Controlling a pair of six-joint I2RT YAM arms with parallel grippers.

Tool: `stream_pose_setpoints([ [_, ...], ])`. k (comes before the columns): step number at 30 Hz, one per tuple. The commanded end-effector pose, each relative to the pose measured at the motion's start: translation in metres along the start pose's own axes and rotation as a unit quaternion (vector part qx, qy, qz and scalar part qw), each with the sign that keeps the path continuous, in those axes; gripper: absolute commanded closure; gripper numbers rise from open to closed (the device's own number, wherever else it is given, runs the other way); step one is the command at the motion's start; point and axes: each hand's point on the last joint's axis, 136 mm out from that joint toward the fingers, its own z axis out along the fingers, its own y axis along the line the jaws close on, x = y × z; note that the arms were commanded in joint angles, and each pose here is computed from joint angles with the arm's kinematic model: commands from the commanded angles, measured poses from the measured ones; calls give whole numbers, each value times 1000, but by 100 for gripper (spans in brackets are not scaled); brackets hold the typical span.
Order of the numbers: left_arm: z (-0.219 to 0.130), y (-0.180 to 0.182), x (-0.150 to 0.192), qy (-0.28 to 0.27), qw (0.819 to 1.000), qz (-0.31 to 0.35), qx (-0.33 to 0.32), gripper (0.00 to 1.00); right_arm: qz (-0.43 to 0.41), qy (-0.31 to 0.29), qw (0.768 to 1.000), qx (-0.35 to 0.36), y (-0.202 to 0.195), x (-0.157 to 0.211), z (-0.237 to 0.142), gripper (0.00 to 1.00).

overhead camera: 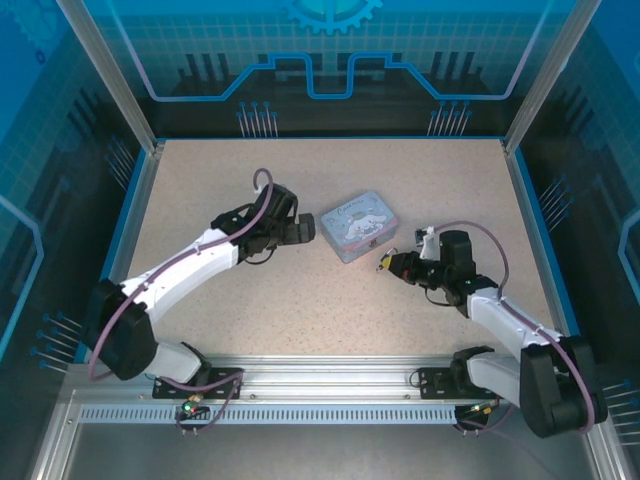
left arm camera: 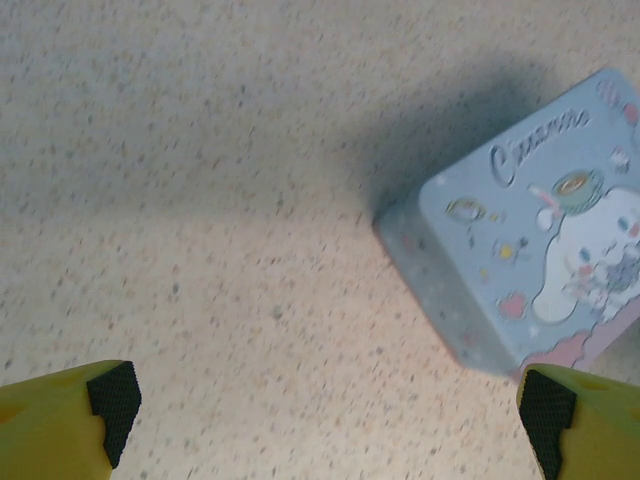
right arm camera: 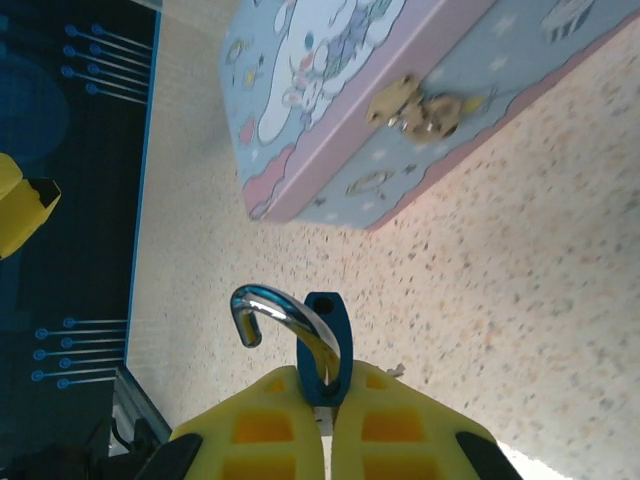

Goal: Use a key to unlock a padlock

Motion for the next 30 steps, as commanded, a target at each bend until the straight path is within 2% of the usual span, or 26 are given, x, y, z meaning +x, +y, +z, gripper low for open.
stream_pose_setpoints([
  [1, -19, 11, -3, -35, 999, -27, 5, 1, 12, 18, 1000, 19, -1, 20, 5, 100],
  [5, -37, 21, -10, -84, 996, -39, 12, 1, -4, 46, 999, 14, 13, 41, 21, 100],
  [9, -47, 36, -17, -118, 992, -55, -10, 1, -27, 75, 997, 5, 33, 62, 40, 100],
  [14, -51, 46, -28, -123, 989, -83, -19, 1, -75, 132, 988, -12, 70, 92, 73, 100],
  [22, -68, 62, -57, -133, 986, -93, -42, 1, -121, 221, 966, -57, 138, 127, 150, 100],
  [30, -86, 81, -67, -139, 983, -103, -64, 1, -111, 288, 950, -47, 168, 143, 229, 100],
])
